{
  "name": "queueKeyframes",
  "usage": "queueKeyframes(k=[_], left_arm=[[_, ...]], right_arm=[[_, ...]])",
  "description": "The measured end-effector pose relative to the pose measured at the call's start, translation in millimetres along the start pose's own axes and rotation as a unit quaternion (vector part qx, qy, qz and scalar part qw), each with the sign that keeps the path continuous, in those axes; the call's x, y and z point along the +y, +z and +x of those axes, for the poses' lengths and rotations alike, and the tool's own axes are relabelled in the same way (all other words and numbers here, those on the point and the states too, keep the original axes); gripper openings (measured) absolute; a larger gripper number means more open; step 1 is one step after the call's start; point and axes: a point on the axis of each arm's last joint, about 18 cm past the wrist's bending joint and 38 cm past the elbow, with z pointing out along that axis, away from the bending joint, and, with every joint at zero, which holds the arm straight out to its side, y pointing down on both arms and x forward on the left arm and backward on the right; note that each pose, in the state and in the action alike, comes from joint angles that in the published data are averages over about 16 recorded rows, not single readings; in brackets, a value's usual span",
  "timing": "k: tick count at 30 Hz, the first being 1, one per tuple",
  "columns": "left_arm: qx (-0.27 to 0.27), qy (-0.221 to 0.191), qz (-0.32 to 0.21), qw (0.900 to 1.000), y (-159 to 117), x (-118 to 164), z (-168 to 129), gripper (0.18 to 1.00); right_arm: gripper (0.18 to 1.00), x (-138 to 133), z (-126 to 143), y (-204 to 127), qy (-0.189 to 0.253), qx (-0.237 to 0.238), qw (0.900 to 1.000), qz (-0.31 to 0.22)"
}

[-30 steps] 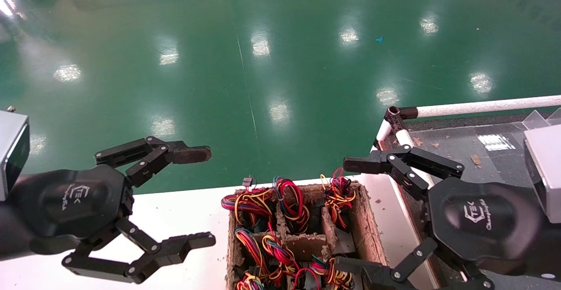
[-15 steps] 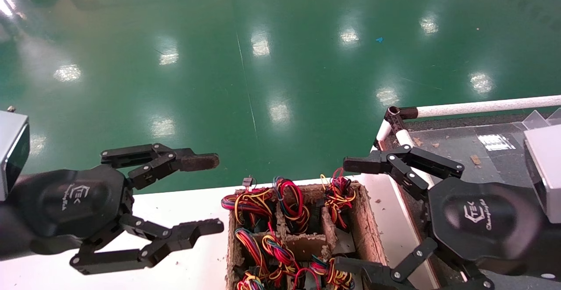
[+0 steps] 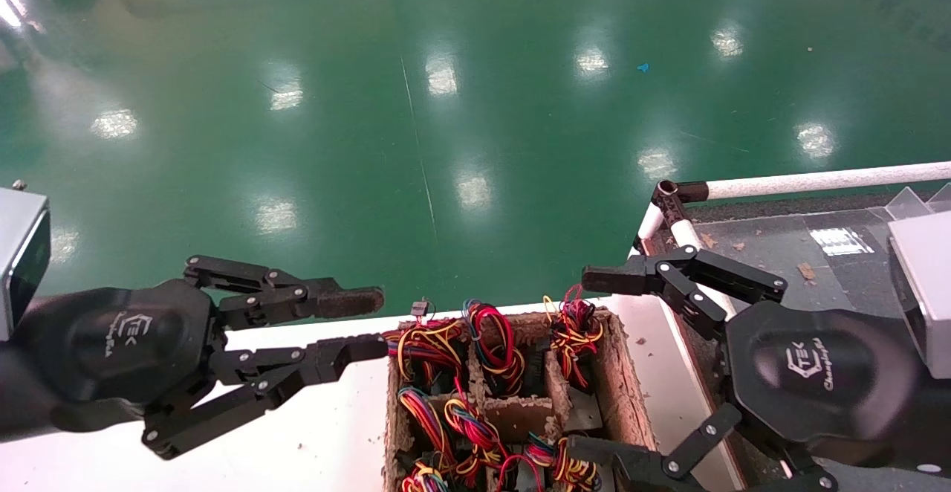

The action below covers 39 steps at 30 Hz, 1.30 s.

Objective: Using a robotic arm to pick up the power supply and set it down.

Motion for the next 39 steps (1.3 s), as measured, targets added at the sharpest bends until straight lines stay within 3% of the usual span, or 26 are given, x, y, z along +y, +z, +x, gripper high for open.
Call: queueKeyframes(k=[9,21,30,39], left_arm=[[0.0,0.0,0.0,1.0,0.0,0.0,0.0,0.286],[0.0,0.0,0.0,1.0,0.0,0.0,0.0,0.201],[0.0,0.0,0.0,1.0,0.0,0.0,0.0,0.229],[0.0,0.0,0.0,1.0,0.0,0.0,0.0,0.333]], right_arm=[[1.001,0.0,0.0,0.0,0.0,0.0,1.0,0.0],[1.001,0.5,0.1,-0.1,0.0,0.0,1.0,-0.001],[1.001,13.1,1.0,1.9,0.003,0.006,0.999,-0.032],[1.001,52.2,2.6,11.9,0.012,0.01,0.992,-0.123]])
